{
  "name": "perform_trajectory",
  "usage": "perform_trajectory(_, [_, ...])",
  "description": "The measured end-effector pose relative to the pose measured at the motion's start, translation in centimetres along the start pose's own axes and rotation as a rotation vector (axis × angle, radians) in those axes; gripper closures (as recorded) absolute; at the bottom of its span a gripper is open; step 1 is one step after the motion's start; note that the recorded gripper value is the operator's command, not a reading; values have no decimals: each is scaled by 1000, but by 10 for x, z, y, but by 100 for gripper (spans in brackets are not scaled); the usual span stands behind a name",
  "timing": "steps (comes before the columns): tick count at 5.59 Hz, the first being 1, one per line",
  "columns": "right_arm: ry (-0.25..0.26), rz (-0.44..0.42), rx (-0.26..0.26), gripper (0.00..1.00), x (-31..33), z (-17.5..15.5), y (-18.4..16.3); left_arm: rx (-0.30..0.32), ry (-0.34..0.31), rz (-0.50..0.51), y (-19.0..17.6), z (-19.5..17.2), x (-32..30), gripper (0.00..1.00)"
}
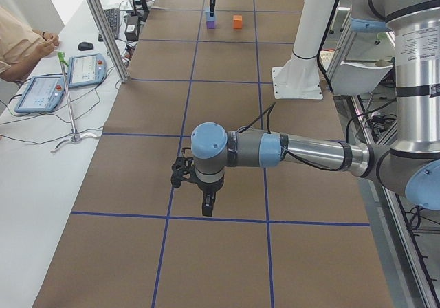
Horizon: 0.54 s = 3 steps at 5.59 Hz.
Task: Place blue block between orange and purple blocks
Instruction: 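Carry the light blue cube with the right gripper toward the purple cube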
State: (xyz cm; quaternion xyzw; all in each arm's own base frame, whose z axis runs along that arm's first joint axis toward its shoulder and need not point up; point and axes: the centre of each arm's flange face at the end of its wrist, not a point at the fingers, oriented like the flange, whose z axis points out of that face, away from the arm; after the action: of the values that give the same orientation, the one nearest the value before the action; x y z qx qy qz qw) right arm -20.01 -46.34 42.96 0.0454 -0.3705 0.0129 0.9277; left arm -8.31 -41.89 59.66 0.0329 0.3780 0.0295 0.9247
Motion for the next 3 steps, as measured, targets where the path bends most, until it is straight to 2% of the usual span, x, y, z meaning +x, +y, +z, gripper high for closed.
perform_trajectory(1, [-6,28,-13,100,59,16,32,3,-1,3,-1,-1,1,0])
perform_trajectory(3, [-51,148,22,100,102,32,66,11,-2,11,-1,-1,1,0])
